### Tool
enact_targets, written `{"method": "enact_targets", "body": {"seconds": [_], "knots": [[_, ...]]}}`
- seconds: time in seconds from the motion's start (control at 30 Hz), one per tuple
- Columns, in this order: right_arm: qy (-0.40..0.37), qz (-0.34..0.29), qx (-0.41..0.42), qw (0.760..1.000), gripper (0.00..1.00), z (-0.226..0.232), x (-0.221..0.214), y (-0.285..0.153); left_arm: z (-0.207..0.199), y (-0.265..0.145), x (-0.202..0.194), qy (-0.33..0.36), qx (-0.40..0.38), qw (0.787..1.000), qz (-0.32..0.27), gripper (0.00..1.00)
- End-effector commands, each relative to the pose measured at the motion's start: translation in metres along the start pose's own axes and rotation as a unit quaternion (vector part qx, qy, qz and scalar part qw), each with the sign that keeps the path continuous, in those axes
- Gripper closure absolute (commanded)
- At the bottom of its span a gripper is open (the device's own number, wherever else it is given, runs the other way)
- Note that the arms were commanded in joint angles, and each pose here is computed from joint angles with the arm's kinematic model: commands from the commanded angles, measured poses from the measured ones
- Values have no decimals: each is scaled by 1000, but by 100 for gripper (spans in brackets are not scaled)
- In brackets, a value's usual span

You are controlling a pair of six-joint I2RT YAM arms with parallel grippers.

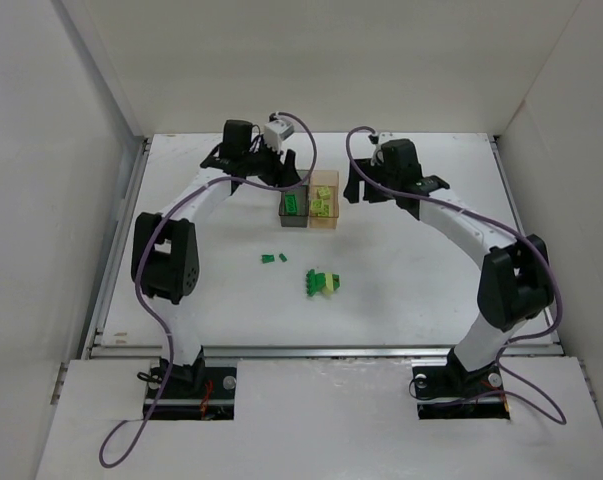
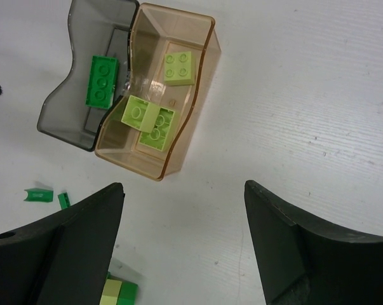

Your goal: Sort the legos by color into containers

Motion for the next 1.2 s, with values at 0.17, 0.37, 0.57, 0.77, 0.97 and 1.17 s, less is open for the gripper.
{"method": "enact_targets", "body": {"seconds": [0.17, 0.37, 0.57, 0.77, 0.97, 1.17], "knots": [[-7, -28, 12, 1000, 18, 3, 6, -20, -31, -58, -58, 276, -72, 954, 97, 57], [-6, -20, 12, 1000, 18, 3, -4, -23, -31, -65, -144, 301, -119, 916, 237, 40], [-6, -16, 12, 1000, 18, 3, -10, -21, -21, -57, -179, 326, -85, 904, 263, 36], [-6, -16, 12, 1000, 18, 3, -10, -21, -6, -46, -193, 305, -41, 909, 281, 40], [-6, -16, 12, 1000, 18, 3, -10, -21, 9, -51, -206, 309, -9, 897, 315, 46], [-5, -11, 12, 1000, 18, 2, -13, -18, 6, -57, -217, 310, -29, 890, 332, 61]]}}
Point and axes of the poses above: each gripper's point midway between its finger pads, its own y axis out along the fingers, its own z axis along the line the jaws close on, x = y × z, the point moved 2 cm from there along -y, back along the fingers, and after that the axes turned 13 degrees about -y, right-handed, at the moved point
